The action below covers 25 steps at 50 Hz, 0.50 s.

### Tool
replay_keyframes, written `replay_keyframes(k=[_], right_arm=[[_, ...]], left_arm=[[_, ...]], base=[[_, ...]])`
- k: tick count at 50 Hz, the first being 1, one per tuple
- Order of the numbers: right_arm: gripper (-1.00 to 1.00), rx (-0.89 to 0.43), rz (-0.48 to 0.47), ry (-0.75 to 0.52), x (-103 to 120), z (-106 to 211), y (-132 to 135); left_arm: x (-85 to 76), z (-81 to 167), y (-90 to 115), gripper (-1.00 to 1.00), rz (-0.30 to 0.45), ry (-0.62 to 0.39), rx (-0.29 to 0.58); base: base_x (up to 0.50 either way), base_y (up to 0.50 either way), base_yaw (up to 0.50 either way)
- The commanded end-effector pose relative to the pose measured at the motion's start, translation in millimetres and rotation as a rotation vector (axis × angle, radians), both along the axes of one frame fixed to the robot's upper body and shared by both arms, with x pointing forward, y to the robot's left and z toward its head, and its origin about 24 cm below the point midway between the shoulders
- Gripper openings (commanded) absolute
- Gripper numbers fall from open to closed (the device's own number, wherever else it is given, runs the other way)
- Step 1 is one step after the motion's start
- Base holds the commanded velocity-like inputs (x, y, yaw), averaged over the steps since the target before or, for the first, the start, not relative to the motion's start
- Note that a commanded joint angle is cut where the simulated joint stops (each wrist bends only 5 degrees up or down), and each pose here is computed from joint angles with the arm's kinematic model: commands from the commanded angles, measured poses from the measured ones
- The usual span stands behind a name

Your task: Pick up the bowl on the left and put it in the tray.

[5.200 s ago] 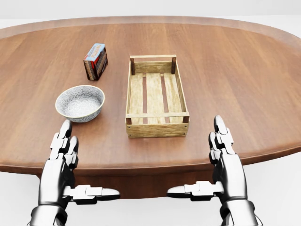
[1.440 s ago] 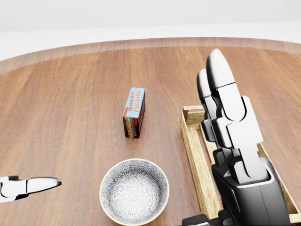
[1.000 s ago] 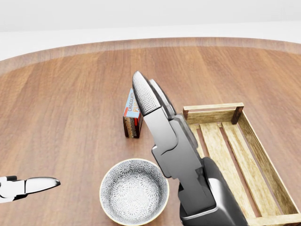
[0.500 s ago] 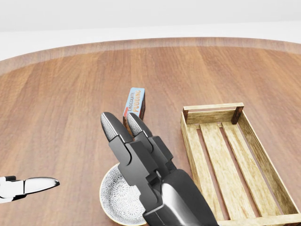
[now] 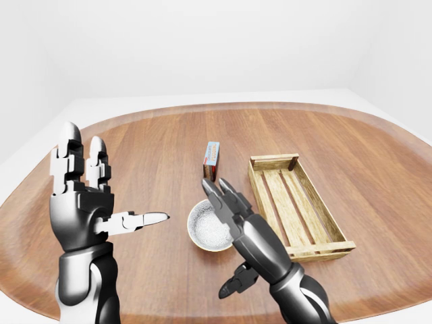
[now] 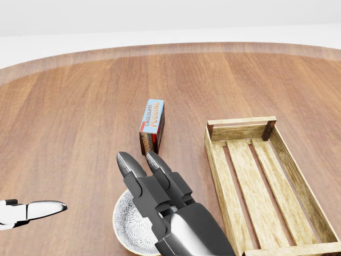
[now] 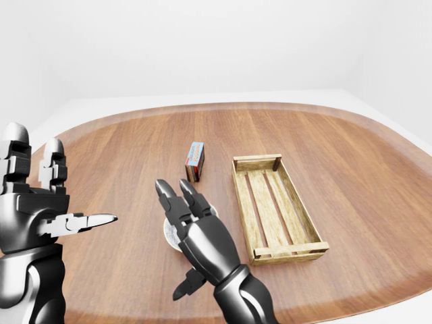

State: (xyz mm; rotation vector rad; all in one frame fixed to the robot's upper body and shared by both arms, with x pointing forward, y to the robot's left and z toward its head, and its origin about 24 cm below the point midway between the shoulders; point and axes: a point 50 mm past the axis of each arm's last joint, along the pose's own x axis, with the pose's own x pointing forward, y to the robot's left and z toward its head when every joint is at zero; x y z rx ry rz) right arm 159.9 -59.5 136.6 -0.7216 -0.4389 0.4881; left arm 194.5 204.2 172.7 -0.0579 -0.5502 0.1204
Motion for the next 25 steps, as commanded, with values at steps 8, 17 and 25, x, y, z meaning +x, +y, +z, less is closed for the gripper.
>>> replay_keyframes(k=[8,17,25], right_arm=[[1.0,-0.073,-0.008,0.042,6,-14,4],[1.0,-0.109,-0.022,0.059,12,-20,4],[1.0,-0.162,-0.032,0.088,17,-30,7]], left_arm=[[0.1,-1,-1,1.0,-0.001,0.004,0.0],[0.4,0,0,1.0,0.0,0.0,-0.002],[1.5,0,1,1.0,0.012,0.002,-0.007]], base=[[0.0,0.0,0.0],[0.0,0.0,0.0],[0.0,0.0,0.0]])
